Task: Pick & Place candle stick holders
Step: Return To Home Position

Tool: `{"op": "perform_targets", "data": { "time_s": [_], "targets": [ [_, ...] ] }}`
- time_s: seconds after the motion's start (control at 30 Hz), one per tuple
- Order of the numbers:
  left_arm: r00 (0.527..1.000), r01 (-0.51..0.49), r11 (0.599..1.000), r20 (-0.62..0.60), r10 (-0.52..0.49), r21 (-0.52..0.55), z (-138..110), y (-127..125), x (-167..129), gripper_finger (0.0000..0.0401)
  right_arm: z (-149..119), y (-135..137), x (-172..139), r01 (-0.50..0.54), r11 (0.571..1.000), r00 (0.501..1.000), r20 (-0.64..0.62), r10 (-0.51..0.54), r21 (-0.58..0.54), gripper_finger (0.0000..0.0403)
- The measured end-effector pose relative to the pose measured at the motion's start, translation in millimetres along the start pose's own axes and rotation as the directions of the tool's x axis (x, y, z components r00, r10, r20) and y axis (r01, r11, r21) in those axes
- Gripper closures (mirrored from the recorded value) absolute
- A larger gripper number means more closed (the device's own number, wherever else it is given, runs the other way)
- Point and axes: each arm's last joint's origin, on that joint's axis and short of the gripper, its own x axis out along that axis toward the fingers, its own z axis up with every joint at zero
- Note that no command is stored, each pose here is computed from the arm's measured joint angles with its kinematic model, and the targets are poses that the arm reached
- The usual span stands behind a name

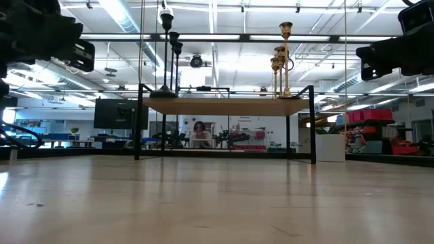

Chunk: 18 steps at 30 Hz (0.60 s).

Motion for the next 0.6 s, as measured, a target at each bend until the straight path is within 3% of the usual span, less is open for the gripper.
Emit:
{"op": "perform_targets", "data": {
  "time_s": [0.6],
  "targets": [
    [1.0,-0.009,1.0,0.002,0.009,0.0,0.2,0.5,0.3,0.0343,0.0,0.0,0.0,0.0,1.0,1.0,0.0,0.0,0.0,0.03]
  ]
}}
